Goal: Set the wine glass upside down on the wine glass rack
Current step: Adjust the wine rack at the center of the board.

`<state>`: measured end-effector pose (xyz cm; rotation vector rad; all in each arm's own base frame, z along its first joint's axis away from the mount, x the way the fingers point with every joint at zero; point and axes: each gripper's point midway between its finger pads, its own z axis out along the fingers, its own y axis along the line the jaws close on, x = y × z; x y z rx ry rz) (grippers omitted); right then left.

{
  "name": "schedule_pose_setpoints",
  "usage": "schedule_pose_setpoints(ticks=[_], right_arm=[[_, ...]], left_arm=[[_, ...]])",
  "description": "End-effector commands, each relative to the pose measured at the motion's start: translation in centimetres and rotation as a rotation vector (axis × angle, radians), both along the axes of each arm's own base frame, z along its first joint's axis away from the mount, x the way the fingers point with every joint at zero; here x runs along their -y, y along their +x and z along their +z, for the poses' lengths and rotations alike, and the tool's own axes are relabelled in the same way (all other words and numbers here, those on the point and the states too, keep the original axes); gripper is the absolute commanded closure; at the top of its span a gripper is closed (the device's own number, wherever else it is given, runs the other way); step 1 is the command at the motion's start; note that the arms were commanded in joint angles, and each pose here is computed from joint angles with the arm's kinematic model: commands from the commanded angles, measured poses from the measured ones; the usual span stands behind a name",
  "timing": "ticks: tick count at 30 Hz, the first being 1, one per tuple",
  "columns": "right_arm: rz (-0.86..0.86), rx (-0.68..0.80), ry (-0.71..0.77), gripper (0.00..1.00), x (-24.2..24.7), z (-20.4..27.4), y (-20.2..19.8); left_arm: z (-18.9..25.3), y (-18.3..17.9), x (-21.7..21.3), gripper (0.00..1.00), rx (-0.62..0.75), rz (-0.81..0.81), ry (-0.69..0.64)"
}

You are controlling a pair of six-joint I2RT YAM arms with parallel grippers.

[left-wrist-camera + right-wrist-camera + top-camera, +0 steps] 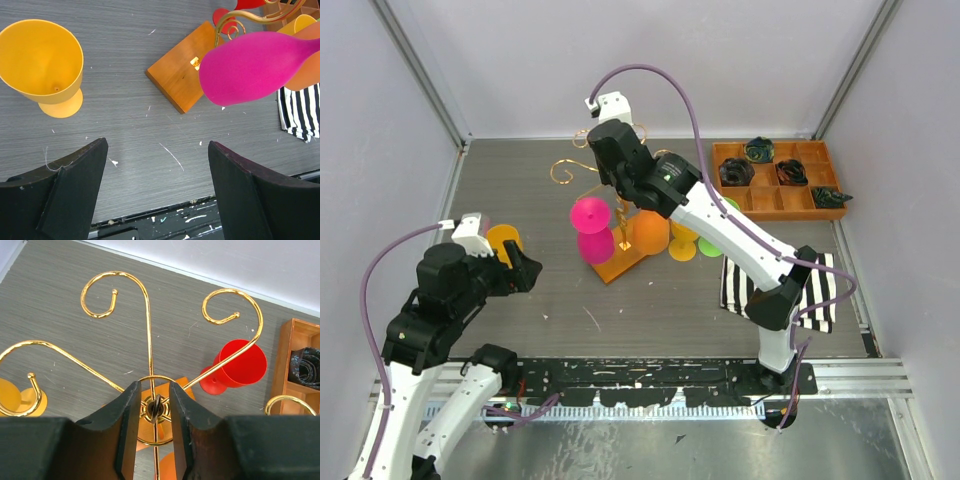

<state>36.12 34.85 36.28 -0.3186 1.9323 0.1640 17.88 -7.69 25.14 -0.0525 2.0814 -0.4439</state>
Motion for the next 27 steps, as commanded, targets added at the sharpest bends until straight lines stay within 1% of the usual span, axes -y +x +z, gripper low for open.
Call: schedule_pose_setpoints(ticks=[1, 11, 13, 22, 25, 27], right_arm=[[0.000, 0.011, 0.037, 0.67, 0.5, 1.2, -0.3], [0.026, 0.020, 0.022, 0.91, 0.3, 1.1, -0.4], [0.053, 0.015, 0.015, 0.99, 0.2, 1.0, -0.5], [0.161, 0.083, -0.012, 0.99, 0.8, 2.4, -0.8], [0.240, 0.089, -0.021, 0.99, 0.7, 2.6, -1.1], [0.304, 0.094, -0.001, 0.99, 0.5, 3.0, -1.0]], left_arm=[[0.1, 0.3, 0.3, 0.12, 0.013, -0.011, -0.012], [0.0, 0.4, 0.3, 0.12, 0.007, -0.009, -0.010], [0.0, 0.4, 0.3, 0.12, 0.007, -0.010, -0.009], [0.2, 0.3, 0.1, 0.12, 0.020, -0.004, -0.006], [0.2, 0.4, 0.3, 0.12, 0.024, -0.013, -0.008], [0.2, 0.5, 0.6, 0.12, 0.017, -0.028, -0.008]])
